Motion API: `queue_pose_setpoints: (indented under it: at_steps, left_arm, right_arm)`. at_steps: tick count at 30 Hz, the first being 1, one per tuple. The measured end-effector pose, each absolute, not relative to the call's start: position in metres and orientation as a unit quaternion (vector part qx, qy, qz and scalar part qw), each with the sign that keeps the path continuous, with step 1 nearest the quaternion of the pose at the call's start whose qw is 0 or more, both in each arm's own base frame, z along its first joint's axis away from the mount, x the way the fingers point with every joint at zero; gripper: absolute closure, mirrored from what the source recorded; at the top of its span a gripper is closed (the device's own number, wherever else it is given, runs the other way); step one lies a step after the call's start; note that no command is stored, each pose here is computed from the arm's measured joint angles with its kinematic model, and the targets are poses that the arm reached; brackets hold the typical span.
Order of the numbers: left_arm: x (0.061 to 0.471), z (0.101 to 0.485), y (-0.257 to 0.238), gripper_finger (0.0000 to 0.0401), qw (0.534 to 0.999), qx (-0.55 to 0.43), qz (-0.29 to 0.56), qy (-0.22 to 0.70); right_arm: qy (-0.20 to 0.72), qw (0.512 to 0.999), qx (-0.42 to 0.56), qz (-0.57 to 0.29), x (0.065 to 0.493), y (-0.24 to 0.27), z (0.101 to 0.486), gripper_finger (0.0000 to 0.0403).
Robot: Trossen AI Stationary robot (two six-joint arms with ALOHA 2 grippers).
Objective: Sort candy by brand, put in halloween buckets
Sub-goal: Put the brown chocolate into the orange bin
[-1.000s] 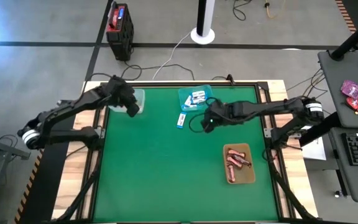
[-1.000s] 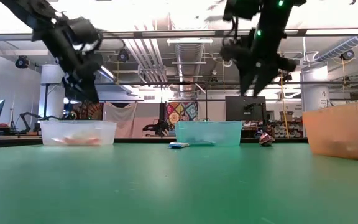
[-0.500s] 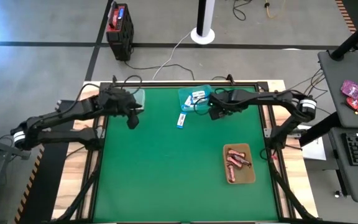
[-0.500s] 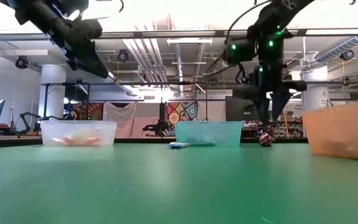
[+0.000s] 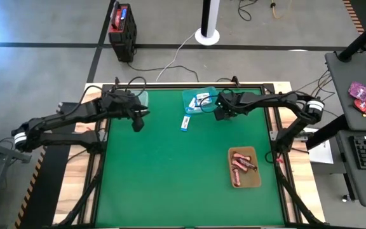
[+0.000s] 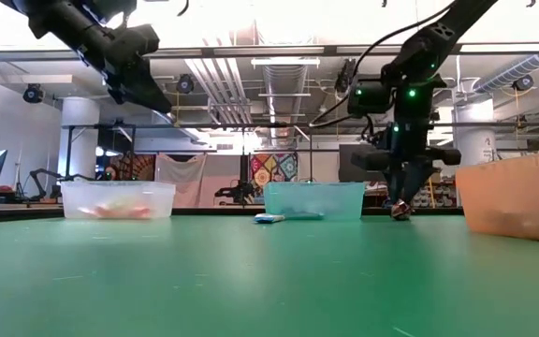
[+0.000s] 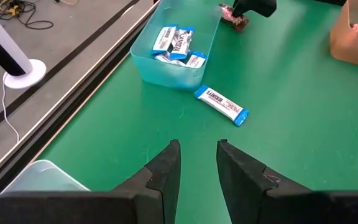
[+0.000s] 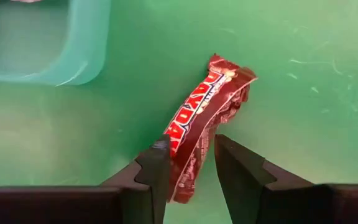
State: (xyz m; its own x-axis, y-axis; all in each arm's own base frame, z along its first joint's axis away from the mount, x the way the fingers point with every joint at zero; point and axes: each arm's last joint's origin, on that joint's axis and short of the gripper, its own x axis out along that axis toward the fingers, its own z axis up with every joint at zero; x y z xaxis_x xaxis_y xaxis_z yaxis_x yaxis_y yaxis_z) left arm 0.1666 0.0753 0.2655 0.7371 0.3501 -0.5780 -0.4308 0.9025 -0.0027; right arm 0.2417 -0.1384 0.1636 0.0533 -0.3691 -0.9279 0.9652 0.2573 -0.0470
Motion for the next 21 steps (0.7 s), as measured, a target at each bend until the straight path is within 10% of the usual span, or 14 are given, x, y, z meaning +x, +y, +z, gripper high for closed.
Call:
queue_pose_setpoints:
  at_steps: [11,21]
  left_arm:
    - [0.171,0.264,0.077,0.0312,0.931,-0.064,0.21,0.291]
    - [0.175,0.26,0.076,0.0312,0.928,-0.082,0.207,0.299]
  right_arm:
    - [0.461,0.664,0.313,-0.499,0.236,-0.14,0.152,0.0385]
    - [0.471,0.672,0.306,-0.483,0.23,-0.128,0.179,0.0394]
